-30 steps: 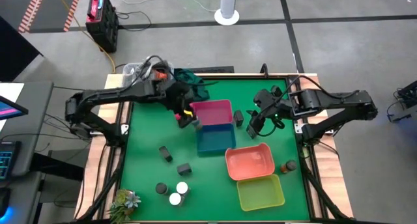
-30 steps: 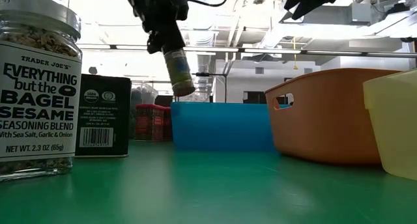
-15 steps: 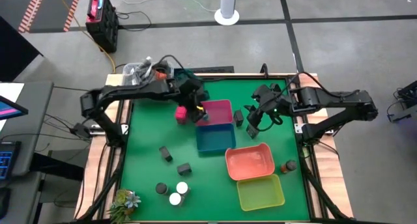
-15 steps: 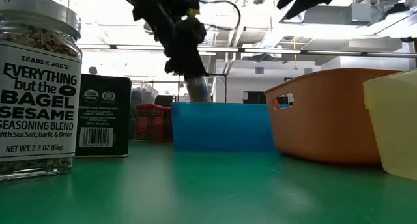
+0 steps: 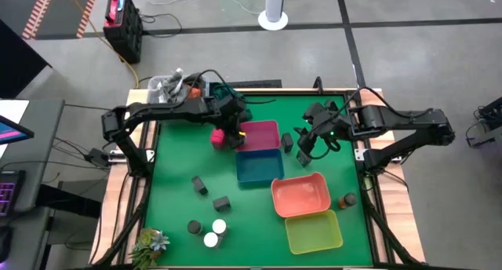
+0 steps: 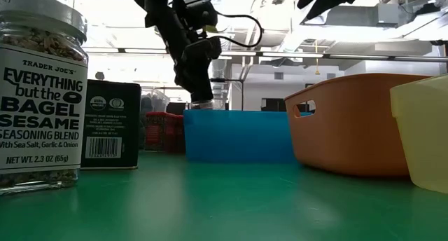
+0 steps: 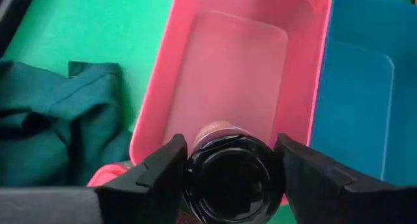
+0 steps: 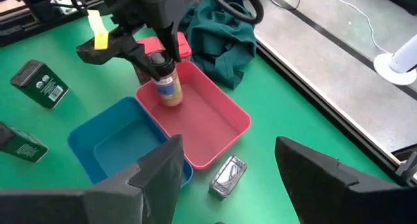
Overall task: Sort spices by type
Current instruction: Put the top left black seasoning bottle into the pink bin, then put the left black seasoning bottle into the pink bin
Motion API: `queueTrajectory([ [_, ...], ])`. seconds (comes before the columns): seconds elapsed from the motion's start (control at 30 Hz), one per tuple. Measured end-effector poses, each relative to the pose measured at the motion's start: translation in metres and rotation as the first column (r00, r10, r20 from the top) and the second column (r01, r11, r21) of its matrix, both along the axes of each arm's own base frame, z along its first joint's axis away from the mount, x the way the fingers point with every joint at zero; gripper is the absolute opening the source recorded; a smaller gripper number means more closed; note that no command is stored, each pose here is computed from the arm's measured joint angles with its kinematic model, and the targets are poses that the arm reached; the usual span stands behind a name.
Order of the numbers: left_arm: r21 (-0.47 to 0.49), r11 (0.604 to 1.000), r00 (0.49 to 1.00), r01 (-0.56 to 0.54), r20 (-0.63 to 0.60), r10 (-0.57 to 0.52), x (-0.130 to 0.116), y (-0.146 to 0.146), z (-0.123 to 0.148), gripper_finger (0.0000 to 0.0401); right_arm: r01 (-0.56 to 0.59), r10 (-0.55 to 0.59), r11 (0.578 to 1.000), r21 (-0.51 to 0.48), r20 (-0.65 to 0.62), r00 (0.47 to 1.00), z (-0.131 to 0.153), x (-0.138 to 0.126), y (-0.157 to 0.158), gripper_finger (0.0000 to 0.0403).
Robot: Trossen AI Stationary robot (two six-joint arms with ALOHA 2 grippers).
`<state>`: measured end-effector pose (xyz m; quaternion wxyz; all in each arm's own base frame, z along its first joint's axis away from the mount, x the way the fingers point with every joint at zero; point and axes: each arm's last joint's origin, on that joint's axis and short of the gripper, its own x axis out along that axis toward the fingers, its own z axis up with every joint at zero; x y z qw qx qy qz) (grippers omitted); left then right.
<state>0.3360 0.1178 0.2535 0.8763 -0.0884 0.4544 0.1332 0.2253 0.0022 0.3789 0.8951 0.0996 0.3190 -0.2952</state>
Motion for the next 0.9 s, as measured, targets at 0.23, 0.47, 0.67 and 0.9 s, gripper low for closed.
queueTrajectory([
  [0.23,-0.01,1.0,1.0,-0.007,0.01,0.007,0.002,0.001,0.014,0.0274,0.005,-0.005,1.0,-0.002,-0.002,1.0,0.0,0.0,-0.002,0.027],
  [0.47,0.051,0.996,0.993,0.075,0.092,-0.08,-0.01,-0.022,0.087,0.0278,0.017,-0.017,1.0,-0.001,-0.031,0.999,-0.002,-0.002,-0.006,0.027],
  [0.67,-0.059,0.992,0.994,0.109,0.032,-0.107,-0.053,-0.08,0.111,0.0278,-0.045,0.066,0.992,0.12,-0.182,0.981,-0.013,-0.015,0.007,0.027],
  [0.9,-0.251,0.962,0.99,0.11,-0.052,-0.127,-0.1,-0.145,0.128,0.0279,-0.124,0.19,0.969,0.214,-0.32,0.928,-0.019,-0.032,0.026,0.027],
])
